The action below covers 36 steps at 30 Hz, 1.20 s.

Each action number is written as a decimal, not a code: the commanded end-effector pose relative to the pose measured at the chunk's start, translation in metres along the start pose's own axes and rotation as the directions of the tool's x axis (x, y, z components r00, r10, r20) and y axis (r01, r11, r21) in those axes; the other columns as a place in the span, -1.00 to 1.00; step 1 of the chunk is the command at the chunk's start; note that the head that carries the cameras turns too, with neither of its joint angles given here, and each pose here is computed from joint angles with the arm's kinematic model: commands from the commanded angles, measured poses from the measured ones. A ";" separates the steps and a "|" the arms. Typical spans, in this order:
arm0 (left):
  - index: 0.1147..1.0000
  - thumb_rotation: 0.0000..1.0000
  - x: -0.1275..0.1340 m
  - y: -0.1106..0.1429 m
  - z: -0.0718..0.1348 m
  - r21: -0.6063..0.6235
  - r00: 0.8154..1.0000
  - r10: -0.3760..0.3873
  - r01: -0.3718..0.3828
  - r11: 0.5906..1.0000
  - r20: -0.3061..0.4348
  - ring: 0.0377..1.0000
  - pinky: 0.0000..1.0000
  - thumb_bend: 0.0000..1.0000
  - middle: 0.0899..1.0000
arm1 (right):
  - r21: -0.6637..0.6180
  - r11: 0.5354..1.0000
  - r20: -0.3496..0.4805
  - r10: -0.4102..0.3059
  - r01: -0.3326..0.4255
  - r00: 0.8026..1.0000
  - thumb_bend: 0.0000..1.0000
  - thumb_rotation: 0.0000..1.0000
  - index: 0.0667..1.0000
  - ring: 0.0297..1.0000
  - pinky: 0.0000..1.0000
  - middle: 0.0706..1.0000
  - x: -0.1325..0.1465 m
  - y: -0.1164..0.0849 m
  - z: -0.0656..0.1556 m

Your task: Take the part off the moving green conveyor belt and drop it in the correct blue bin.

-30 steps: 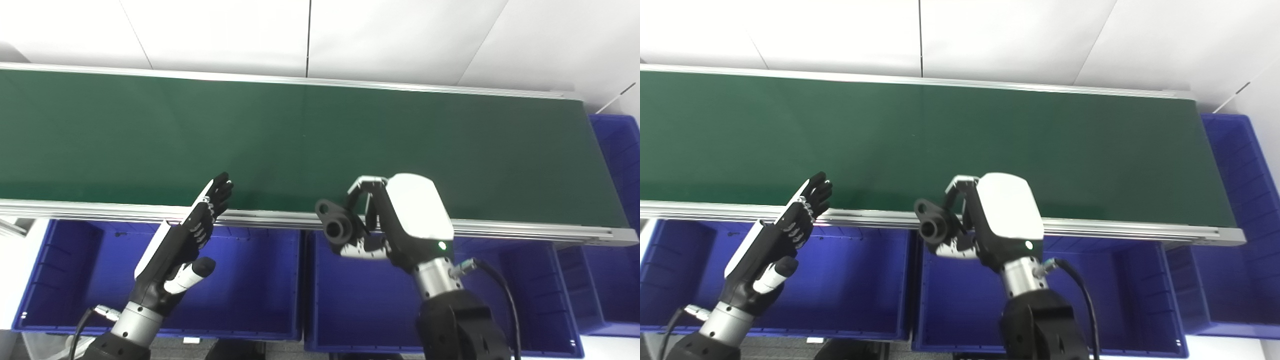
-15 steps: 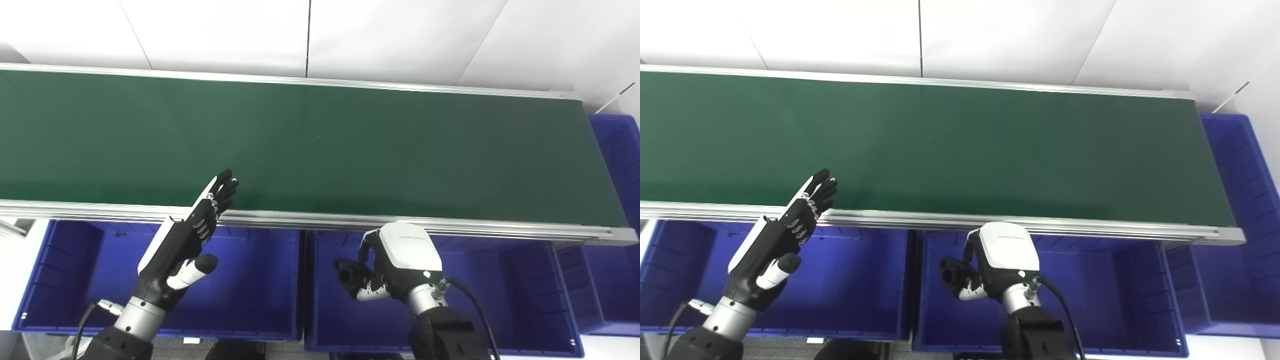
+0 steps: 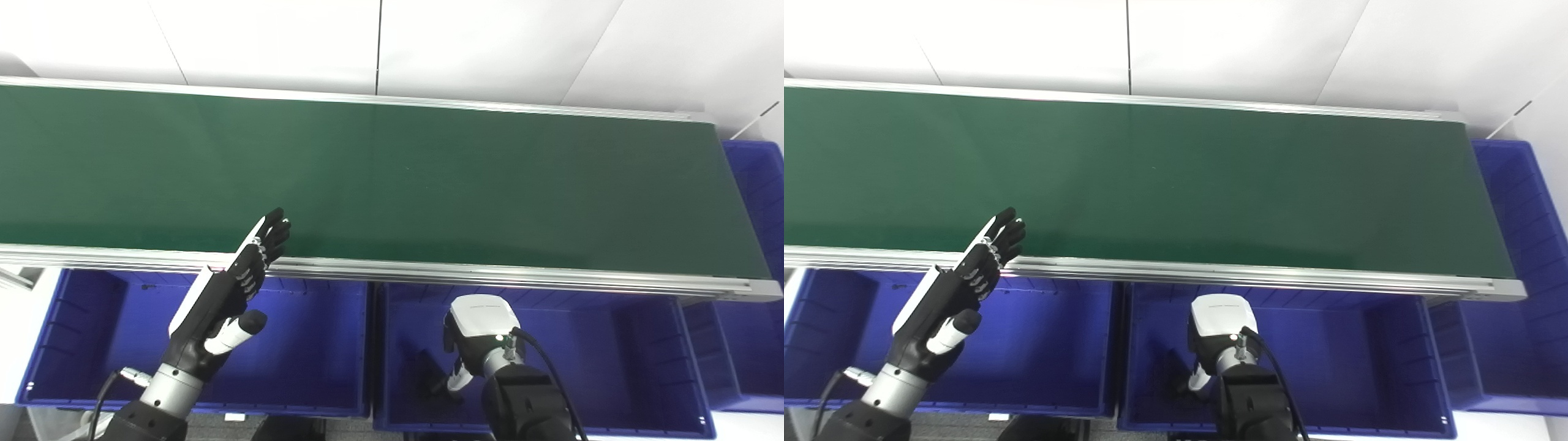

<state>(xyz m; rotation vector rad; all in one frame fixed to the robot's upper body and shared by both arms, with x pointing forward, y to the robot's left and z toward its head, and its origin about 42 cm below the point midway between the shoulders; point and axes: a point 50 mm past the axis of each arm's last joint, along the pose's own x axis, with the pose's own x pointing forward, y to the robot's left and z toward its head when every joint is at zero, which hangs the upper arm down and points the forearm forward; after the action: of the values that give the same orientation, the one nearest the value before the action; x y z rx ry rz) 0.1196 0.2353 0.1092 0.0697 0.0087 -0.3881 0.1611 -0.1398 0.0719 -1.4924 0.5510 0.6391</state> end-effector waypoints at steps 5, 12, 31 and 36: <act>1.00 0.61 0.000 0.001 0.007 0.003 0.999 -0.002 0.002 1.000 0.047 0.97 0.96 0.67 0.94 | -0.010 1.000 -0.002 0.017 -0.017 1.000 0.87 0.05 0.38 -0.25 -0.48 0.06 -0.005 -0.005 0.000; 1.00 0.61 0.000 0.000 0.007 0.003 0.999 -0.002 0.002 1.000 0.048 0.97 0.96 0.67 0.94 | -0.010 0.998 -0.018 0.066 -0.067 0.998 1.00 0.23 0.44 -0.19 -0.43 0.14 -0.007 -0.008 0.002; 1.00 0.54 -0.002 -0.032 -0.007 -0.015 1.000 0.008 -0.008 1.000 0.017 0.97 0.91 0.71 0.94 | 0.428 0.880 0.208 -0.319 0.207 0.925 0.58 0.07 0.31 -0.20 -0.40 -0.02 -0.101 -0.031 0.009; 1.00 0.51 -0.003 -0.040 -0.014 -0.011 1.000 0.007 -0.006 1.000 0.012 0.93 0.85 0.68 0.91 | 0.632 0.697 0.187 -0.562 0.340 0.806 0.44 0.45 0.14 -0.15 -0.30 -0.02 -0.118 -0.016 0.014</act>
<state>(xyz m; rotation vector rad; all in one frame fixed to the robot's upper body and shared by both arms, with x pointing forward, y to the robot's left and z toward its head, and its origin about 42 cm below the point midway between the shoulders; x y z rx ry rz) 0.1060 0.2042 0.0831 0.0395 0.0860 -0.3798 0.0954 -0.1365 0.1486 -0.9605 0.2505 0.4099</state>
